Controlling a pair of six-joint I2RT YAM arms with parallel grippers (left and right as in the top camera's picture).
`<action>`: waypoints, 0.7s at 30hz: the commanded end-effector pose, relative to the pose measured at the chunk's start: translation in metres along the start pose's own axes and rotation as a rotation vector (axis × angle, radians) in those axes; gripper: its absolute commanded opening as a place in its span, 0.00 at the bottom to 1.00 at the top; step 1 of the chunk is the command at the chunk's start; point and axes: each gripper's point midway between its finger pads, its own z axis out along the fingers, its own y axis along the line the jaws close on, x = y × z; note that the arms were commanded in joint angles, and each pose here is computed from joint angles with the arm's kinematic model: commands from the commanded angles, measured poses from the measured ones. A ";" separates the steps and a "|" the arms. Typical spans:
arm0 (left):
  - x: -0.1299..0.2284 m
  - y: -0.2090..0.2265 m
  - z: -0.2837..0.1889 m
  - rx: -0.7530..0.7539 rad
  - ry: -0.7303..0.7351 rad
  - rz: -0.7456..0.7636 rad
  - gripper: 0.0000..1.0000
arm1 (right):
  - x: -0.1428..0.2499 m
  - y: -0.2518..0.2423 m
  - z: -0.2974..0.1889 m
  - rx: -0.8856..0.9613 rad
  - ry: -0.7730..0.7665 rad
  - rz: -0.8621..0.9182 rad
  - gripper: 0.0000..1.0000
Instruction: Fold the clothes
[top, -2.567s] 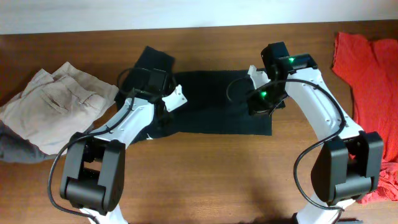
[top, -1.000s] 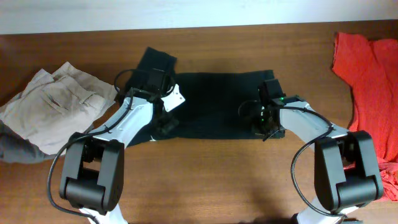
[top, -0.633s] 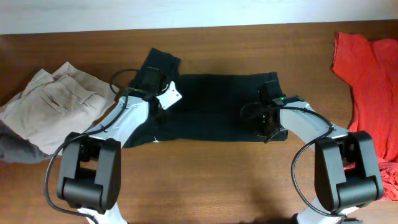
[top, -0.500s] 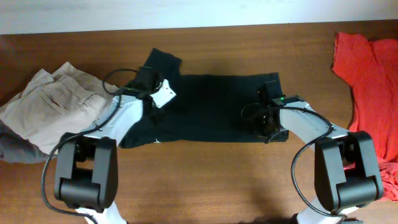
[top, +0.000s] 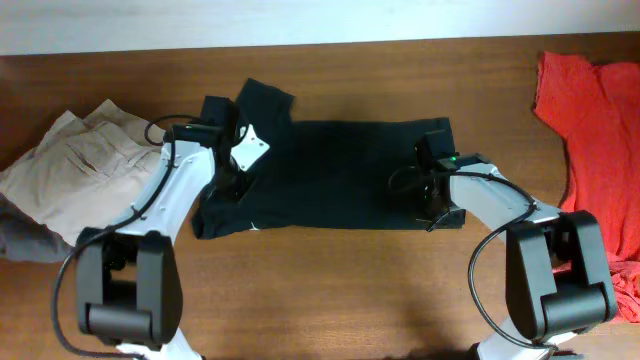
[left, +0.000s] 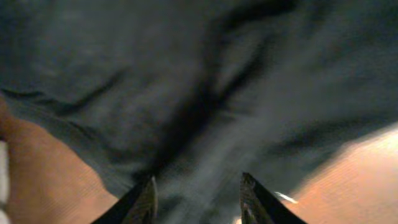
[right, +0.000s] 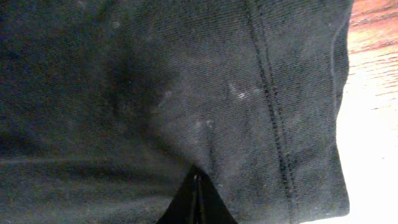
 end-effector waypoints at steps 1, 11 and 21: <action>-0.002 -0.015 -0.007 0.079 -0.036 -0.034 0.44 | 0.025 -0.022 0.021 0.104 0.078 0.004 0.04; 0.029 0.016 0.040 -0.074 -0.009 -0.061 0.01 | 0.025 -0.022 0.021 0.104 0.078 0.004 0.04; 0.038 0.081 0.041 -0.294 -0.018 -0.185 0.06 | 0.025 -0.022 0.021 0.104 0.079 0.008 0.04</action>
